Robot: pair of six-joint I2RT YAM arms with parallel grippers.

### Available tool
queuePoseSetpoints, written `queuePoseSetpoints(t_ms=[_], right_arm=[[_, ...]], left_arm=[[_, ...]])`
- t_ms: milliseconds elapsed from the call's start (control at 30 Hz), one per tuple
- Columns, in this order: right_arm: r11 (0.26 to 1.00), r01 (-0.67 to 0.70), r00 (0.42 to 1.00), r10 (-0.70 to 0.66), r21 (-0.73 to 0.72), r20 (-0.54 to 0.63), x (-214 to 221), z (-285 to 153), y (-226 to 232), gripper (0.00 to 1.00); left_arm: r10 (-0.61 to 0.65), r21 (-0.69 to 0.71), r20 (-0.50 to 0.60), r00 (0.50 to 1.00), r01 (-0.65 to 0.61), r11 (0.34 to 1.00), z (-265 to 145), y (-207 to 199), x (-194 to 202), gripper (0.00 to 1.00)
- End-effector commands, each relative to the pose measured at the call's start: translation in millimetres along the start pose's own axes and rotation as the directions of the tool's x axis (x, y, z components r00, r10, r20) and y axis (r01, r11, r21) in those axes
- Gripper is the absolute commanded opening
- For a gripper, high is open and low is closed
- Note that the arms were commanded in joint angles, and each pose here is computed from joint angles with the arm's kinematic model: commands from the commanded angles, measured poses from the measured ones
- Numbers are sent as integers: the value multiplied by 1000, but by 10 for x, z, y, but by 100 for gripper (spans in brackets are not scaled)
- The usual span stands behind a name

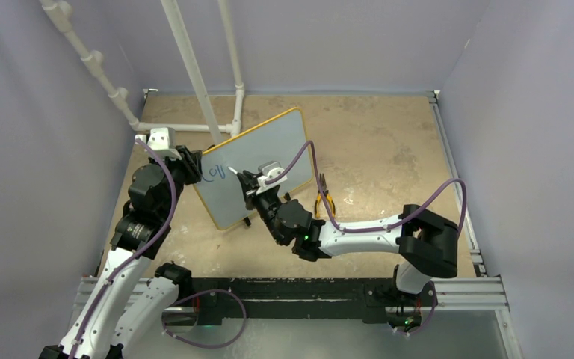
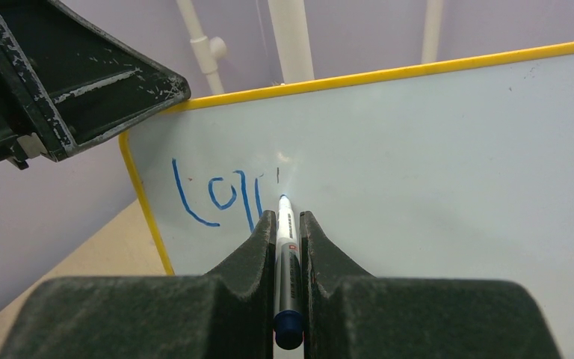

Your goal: Write a sentence on the whiteboard

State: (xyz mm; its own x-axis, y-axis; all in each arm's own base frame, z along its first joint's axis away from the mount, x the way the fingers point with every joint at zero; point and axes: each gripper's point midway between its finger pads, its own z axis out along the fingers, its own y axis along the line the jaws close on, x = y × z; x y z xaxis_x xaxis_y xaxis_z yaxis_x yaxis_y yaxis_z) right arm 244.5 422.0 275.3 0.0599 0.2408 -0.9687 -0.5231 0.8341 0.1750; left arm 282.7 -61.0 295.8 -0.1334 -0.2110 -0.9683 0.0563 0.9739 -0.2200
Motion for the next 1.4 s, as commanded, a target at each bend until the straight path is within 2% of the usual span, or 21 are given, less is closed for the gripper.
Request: queuePoseSetpoints(t_ms=[0,600,867,1367], right_arm=[[997,-45,998,42,57,46,-199,61,-87,0],[998,-42,992,35,55,124,-476,120,-70,0],[999,-37,993,33,30,109,-381,152,11,0],[998,-59,998,59,-8,13,-29,66,51,0]], left_arm=[[-6,10,-28,1000,6,1000,25,-3,119,31],[-8,12,-27,1000,9,1000,22,-3,114,31],[-10,15,-26,1000,10,1000,23,-6,111,31],[-12,18,-24,1000,13,1000,30,-5,103,31]])
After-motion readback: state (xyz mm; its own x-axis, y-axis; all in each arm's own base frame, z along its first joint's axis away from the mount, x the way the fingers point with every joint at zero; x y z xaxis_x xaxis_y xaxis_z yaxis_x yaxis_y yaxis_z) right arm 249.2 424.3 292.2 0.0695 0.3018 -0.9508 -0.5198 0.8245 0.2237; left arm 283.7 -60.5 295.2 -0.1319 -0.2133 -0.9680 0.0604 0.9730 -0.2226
